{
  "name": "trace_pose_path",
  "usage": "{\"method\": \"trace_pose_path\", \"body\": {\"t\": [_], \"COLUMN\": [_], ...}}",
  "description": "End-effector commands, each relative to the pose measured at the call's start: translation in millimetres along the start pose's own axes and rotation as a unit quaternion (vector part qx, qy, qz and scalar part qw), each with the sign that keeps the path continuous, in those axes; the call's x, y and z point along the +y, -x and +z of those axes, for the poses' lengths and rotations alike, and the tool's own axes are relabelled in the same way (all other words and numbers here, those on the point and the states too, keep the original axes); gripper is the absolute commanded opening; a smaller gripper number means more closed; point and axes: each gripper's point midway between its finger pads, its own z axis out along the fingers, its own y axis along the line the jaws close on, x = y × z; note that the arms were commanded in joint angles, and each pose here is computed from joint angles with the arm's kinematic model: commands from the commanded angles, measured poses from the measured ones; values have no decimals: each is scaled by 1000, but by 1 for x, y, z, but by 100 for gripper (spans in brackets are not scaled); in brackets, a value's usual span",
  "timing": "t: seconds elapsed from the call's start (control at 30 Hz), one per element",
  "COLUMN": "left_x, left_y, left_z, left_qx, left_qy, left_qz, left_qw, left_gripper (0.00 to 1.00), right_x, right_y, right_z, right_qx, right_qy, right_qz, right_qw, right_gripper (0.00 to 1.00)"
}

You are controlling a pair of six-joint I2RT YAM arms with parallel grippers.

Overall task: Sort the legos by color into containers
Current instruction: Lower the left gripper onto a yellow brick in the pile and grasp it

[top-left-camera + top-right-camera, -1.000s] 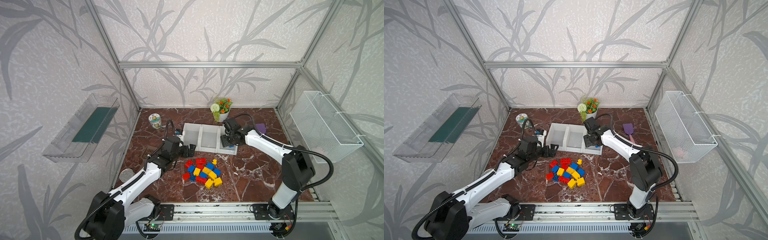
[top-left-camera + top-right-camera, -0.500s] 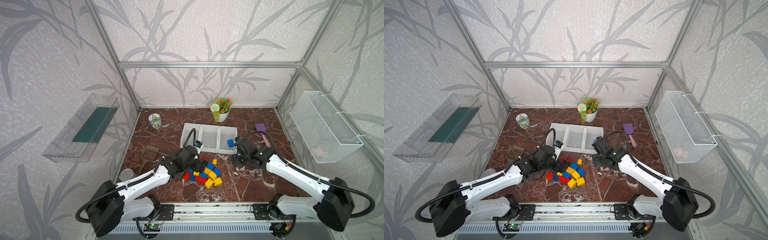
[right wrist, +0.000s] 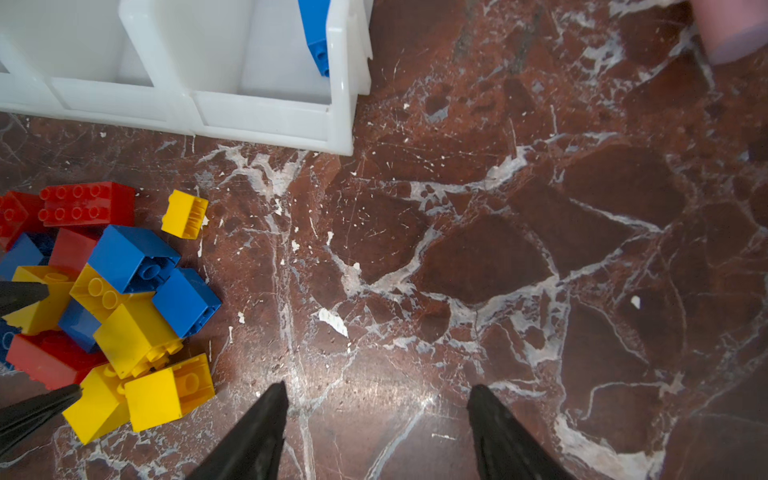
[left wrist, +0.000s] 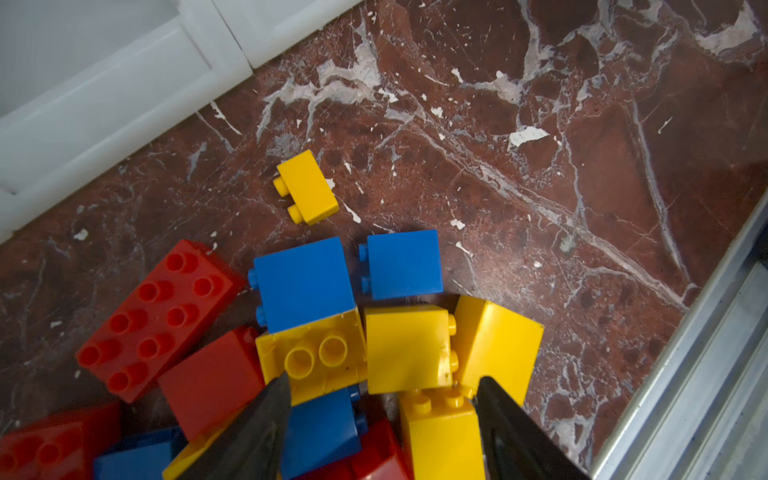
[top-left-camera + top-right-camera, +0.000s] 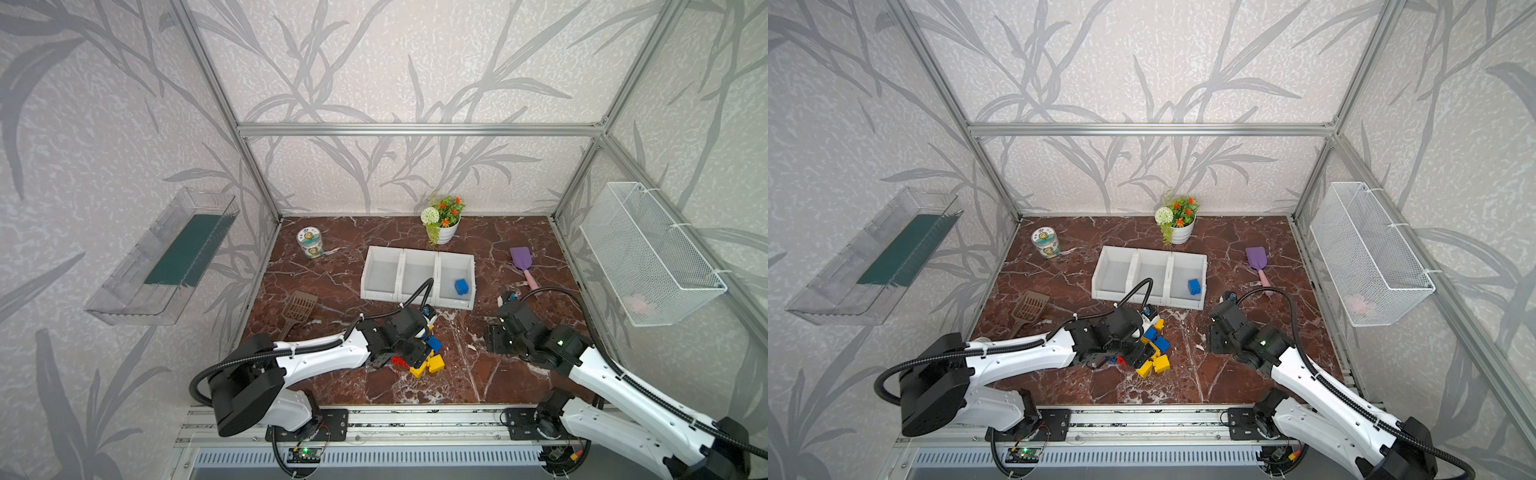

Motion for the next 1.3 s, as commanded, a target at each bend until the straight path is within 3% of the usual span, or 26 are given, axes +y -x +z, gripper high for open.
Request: {"method": "trace_pose_path", "body": {"t": [0.0, 0.5, 1.27], "left_x": [-11, -14, -8], "left_y": [2, 0, 3], "left_z": [5, 28, 28], "left_qx": [25, 66, 63], "left_qy": [-14, 1, 22], "left_qz": [15, 24, 30], "left_qw": [999, 998, 997], "left_gripper": [69, 55, 40], "right_x": [-3, -4, -3], "right_y": [-2, -7, -5], "right_z": [-1, 4, 4], "right_qx": [2, 13, 12], "right_qy": [-6, -9, -13], "right_qz": [13, 13, 18], "right_qw": [1000, 1000, 1000], "right_gripper": [70, 70, 70]}}
